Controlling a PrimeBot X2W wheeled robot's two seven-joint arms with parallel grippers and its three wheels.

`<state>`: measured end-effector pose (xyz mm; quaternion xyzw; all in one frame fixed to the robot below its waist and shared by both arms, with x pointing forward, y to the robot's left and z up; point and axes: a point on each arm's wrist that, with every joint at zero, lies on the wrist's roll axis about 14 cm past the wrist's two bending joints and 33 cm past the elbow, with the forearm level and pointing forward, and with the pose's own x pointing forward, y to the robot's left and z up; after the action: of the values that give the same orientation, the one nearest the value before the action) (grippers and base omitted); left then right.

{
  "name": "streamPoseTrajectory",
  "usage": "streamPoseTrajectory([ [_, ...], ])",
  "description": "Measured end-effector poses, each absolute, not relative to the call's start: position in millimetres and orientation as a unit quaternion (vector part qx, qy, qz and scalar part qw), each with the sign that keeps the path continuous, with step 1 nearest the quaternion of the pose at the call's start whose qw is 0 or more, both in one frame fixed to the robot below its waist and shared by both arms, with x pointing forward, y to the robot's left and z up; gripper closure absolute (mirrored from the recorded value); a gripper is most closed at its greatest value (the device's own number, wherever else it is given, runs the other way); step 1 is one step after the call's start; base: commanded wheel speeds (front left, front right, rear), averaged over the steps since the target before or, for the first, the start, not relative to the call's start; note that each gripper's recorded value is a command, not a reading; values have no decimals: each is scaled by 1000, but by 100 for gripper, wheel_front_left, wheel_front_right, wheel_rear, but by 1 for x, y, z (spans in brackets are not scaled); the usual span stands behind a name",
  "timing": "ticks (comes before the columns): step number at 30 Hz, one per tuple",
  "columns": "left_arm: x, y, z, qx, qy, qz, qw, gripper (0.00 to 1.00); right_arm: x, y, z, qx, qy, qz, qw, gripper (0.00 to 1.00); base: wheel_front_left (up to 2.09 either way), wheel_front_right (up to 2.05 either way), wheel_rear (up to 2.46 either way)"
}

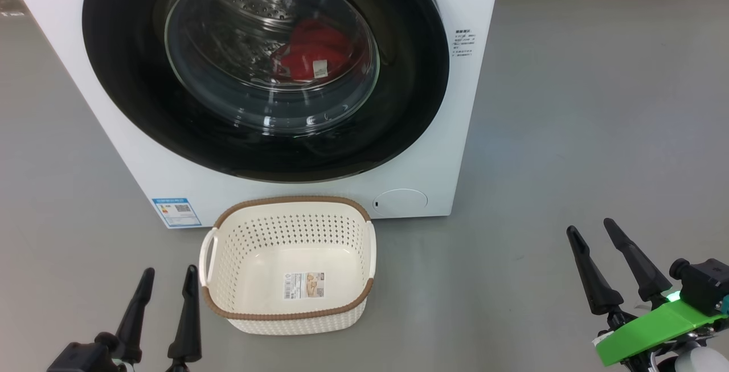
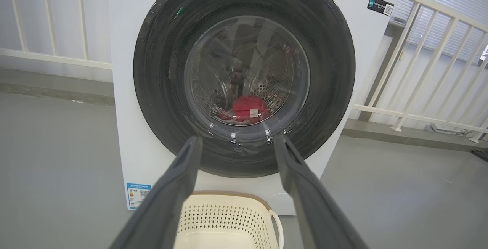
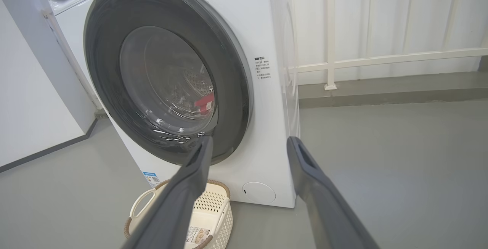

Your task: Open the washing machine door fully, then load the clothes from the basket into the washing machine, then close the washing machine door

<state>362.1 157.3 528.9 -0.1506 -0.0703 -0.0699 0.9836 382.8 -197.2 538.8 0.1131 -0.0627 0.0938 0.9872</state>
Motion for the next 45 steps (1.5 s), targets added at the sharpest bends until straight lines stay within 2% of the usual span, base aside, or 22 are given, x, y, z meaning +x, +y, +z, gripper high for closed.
streamPoseTrajectory([
  [33,361,160,527,-153,-68,-66,984,0,384,-197,539,112,-63,93,987,0,0,0,0],
  [34,360,160,526,-155,-67,-65,984,100,384,-197,539,112,-63,93,987,100,0,0,0],
  [40,351,154,497,-173,-21,-57,983,100,373,-190,505,136,-16,82,987,100,0,0,0],
  [45,351,156,495,-200,-13,-50,978,100,374,-193,505,163,-13,72,984,100,0,0,0],
])
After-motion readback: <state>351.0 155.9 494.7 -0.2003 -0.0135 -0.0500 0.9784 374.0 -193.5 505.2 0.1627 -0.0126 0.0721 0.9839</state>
